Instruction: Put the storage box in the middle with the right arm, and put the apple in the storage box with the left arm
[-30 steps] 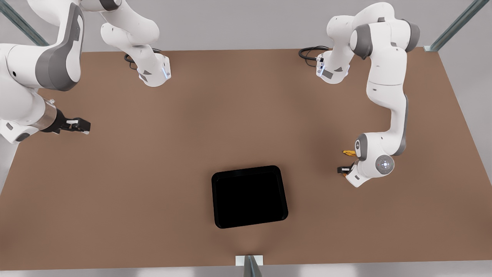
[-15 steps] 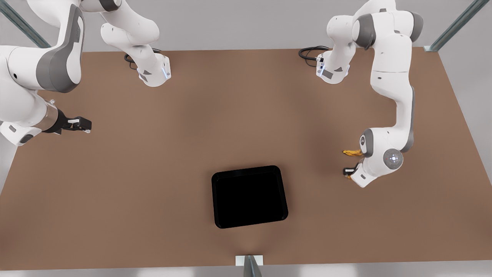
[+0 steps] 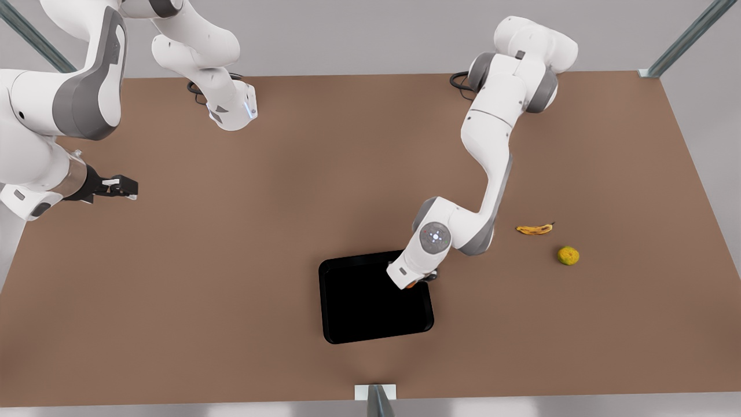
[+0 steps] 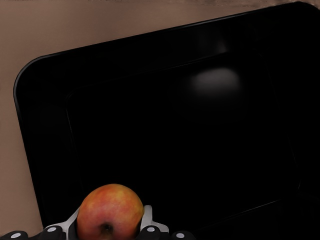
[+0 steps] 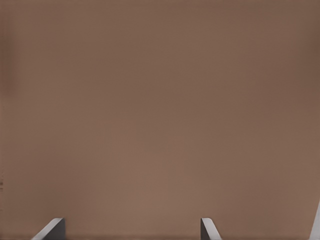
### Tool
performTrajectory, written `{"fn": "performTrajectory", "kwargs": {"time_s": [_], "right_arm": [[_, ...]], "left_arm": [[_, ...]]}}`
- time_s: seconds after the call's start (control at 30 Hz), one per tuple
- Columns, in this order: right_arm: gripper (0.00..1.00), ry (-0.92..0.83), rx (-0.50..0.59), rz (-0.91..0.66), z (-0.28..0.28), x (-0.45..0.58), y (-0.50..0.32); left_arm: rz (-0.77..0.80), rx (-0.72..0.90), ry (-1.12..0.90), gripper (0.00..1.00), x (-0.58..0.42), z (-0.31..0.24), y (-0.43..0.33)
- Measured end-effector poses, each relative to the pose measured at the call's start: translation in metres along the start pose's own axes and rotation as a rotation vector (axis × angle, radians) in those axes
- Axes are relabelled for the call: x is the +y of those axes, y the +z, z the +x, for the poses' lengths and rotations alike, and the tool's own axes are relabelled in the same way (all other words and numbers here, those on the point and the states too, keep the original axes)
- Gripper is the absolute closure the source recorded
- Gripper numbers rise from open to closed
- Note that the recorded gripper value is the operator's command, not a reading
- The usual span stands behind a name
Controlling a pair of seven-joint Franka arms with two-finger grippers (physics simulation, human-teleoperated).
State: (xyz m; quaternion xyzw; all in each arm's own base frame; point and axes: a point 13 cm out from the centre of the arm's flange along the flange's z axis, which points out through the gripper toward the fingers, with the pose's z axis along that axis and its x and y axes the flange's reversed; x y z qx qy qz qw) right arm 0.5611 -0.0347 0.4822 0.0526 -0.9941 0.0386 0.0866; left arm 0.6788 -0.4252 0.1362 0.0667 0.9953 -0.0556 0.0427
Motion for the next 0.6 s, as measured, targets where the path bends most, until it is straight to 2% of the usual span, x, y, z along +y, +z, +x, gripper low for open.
{"fn": "performTrajectory", "kwargs": {"time_s": [0.03, 0.17, 0.23, 0.3, 0.33, 0.4, 0.5, 0.6], "right_arm": [[0.0, -0.001, 0.0, 0.0, 0.0, 0.0, 0.0], [0.0, -0.006, 0.0, -0.002, 0.0, 0.0, 0.0], [0.0, -0.007, 0.0, -0.002, 0.0, 0.0, 0.0], [0.0, -0.007, -0.004, 0.002, 0.0, -0.002, -0.002], [0.0, -0.007, -0.006, 0.006, 0.0, -0.002, -0.003], [0.0, -0.007, -0.01, 0.011, 0.001, -0.004, -0.004], [0.0, -0.009, -0.011, 0.015, 0.001, -0.005, -0.005], [0.0, -0.011, -0.009, 0.017, 0.0, -0.005, -0.003]], "left_arm": [[0.02, -0.017, -0.021, 0.0, -0.01, -0.004, -0.001], [0.062, -0.062, -0.107, 0.0, -0.028, -0.014, -0.023], [0.074, -0.102, -0.185, 0.0, 0.008, -0.038, -0.138], [0.017, -0.134, -0.309, 0.0, 0.126, -0.048, -0.278], [-0.035, -0.125, -0.368, 0.0, 0.186, -0.036, -0.324], [-0.101, -0.047, -0.429, 0.0, 0.253, 0.002, -0.37], [-0.095, 0.108, -0.378, 0.0, 0.256, 0.066, -0.391], [-0.111, 0.17, -0.329, 0.0, 0.255, 0.101, -0.413]]}}
